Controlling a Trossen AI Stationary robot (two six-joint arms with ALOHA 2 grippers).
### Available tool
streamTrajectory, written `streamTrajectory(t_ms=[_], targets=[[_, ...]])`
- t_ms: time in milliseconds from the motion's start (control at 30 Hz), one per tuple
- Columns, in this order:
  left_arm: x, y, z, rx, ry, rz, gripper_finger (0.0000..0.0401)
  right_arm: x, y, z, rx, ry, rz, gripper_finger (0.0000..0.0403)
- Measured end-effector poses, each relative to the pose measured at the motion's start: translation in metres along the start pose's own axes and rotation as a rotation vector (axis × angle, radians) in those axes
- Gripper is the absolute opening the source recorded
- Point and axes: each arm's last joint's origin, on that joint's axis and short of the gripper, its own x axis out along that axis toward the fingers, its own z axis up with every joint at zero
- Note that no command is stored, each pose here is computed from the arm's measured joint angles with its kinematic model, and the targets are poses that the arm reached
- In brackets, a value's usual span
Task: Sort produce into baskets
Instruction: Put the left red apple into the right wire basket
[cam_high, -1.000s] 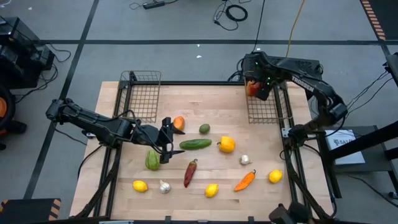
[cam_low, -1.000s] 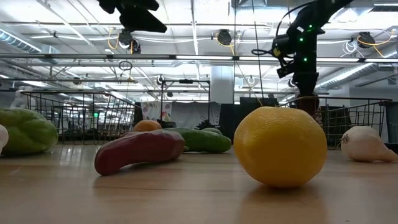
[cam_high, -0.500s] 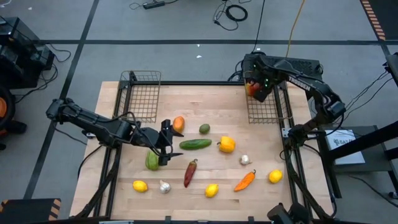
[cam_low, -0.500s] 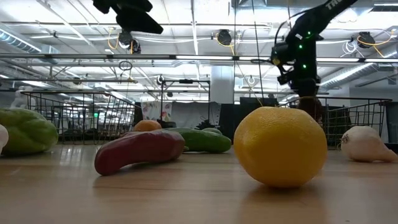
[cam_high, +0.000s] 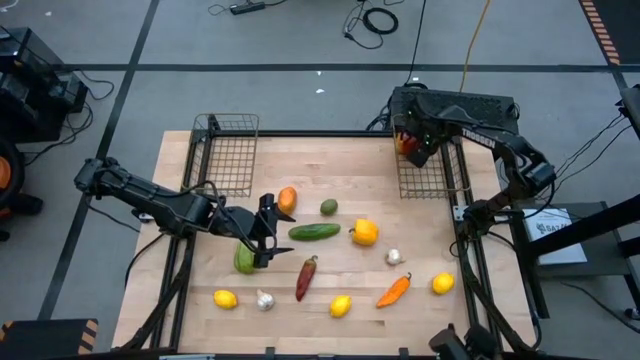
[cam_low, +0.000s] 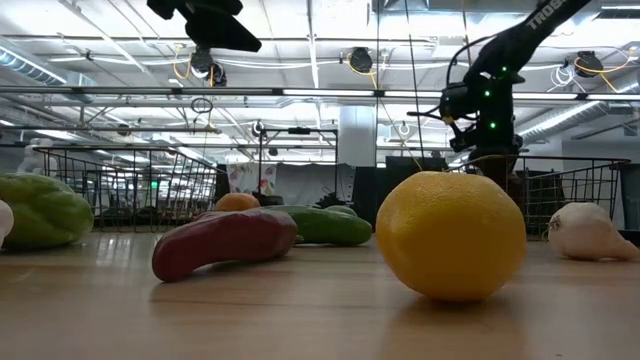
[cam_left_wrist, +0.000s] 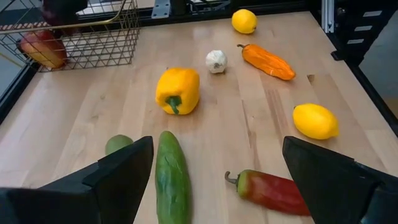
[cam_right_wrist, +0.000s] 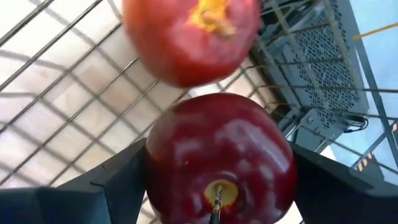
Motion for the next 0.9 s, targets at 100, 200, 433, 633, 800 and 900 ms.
streamTrajectory(t_ms=[100, 200, 433, 633, 800, 900], targets=[[0.0000, 0.0000, -0.0001, 0.000, 0.000, 0.000, 0.0361, 0.0003, -0.0012, 0.0003, 0.014, -0.005, -0.001, 0.0321], [0.0000, 0.0000, -0.0001, 0.002, 0.000, 0.000, 0.0361, 0.0003, -0.0009, 0.0004, 0.022, -0.006, 0.000, 0.0331], [0.0000, 0.0000, -0.0001, 0.005, 0.000, 0.000, 0.0361, 0.0003, -0.0018, 0.0027, 0.033, -0.029, -0.006, 0.0344], [0.0000, 0.0000, -0.0001, 0.005, 0.000, 0.000, 0.0361, 0.0003, -0.0028, 0.0047, 0.026, -0.049, -0.014, 0.0345], [0.0000, 0.0000, -0.0001, 0.005, 0.000, 0.000, 0.0361, 0.0003, -0.0030, 0.0051, 0.019, -0.053, -0.016, 0.0345], [0.0000, 0.0000, -0.0001, 0.002, 0.000, 0.000, 0.0361, 0.0004, -0.0021, 0.0027, 0.010, -0.030, -0.003, 0.0345]])
